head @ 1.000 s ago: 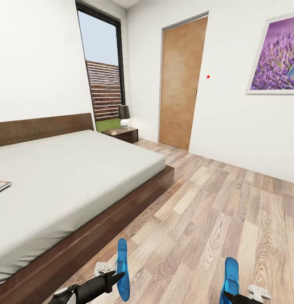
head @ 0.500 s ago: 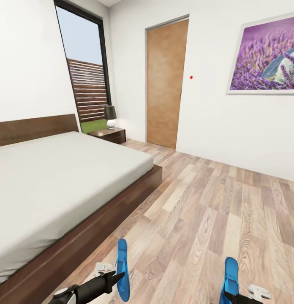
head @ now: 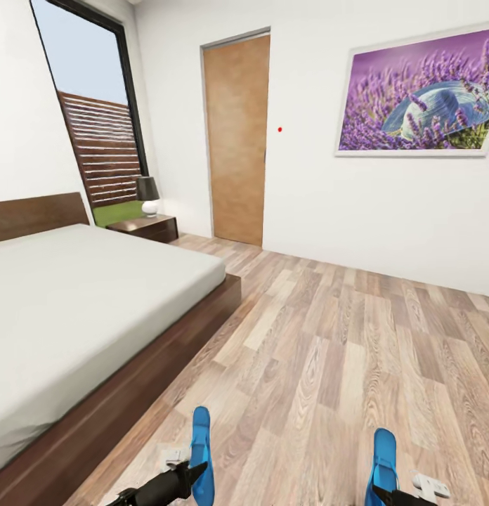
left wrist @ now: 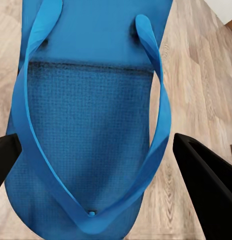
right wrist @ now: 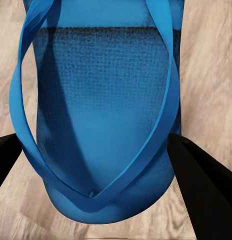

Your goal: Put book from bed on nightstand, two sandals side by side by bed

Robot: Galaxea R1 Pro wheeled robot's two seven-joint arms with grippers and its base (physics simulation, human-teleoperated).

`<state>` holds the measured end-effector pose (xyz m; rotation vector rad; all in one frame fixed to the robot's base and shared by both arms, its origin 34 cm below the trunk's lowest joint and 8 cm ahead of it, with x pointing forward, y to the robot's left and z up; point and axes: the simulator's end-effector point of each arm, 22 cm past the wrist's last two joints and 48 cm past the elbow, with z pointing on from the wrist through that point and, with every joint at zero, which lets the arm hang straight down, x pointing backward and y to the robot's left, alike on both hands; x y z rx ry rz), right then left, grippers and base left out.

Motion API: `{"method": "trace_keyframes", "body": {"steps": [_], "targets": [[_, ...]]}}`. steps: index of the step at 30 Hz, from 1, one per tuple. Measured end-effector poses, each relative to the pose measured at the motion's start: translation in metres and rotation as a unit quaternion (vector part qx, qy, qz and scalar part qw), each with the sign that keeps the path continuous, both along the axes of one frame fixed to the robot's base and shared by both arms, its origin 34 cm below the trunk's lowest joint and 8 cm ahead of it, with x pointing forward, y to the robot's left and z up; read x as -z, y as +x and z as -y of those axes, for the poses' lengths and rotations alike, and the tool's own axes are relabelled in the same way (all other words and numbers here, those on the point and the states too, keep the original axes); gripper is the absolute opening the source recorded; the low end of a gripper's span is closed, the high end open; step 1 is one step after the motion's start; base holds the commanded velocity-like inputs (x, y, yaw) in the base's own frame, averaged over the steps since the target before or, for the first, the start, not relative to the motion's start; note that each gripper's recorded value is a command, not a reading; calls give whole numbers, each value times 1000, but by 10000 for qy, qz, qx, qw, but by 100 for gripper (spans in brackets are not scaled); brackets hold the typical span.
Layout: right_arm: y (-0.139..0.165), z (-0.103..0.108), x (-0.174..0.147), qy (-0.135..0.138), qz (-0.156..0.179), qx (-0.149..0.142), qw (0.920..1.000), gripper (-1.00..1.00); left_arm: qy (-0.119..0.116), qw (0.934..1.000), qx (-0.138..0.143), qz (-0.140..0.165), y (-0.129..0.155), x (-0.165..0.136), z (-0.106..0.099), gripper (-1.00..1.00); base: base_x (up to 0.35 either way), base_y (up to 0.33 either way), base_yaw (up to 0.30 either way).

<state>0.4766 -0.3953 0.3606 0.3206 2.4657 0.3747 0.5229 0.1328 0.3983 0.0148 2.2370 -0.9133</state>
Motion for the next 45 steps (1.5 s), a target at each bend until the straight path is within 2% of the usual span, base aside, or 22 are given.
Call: {"method": "trace_keyframes", "body": {"steps": [3, 6, 8, 11, 16, 23, 31, 38, 45], "targets": [[-1, -1, 1, 16, -23, -5, 10000, -100, 37, 9998, -51, -198, -20, 18, -2, -100, 0, 0, -300], [-2, -9, 3, 62, -57, -58, 9999, -100, 148, 9998, -100, -21, -29, 24, -6, -100, 0, 0, -300], [-2, -45, 9, 231, -103, -267, 9993, -100, 181, 9998, -88, 40, -32, 25, -5, -100, 0, 0, -300], [-6, -80, 15, 258, -192, -736, 9968, -100, 190, 9998, -61, 71, -33, 26, -4, -100, 0, 0, -300], [-10, -103, 15, 369, -197, -1167, 9923, -100, 195, 9998, -70, 74, -34, 26, -6, -100, 0, 0, -300], [-10, -110, 13, 428, -140, -1278, 9908, -100, 226, 9997, -101, 71, -33, 27, -11, -100, 0, 0, -300], [-11, -111, 14, 426, -146, -1260, 9910, -100, 227, 9997, -103, 71, -33, 27, -11, -100, 0, 0, -300], [-31, -114, 28, 518, -403, -1214, 9904, -100, 203, 9997, -95, 60, -34, 27, -7, -100, 0, 0, -300], [-33, -111, 29, 518, -431, -1184, 9907, -100, 157, 9998, -70, 52, -35, 26, -4, -100, 0, 0, -300]]}}
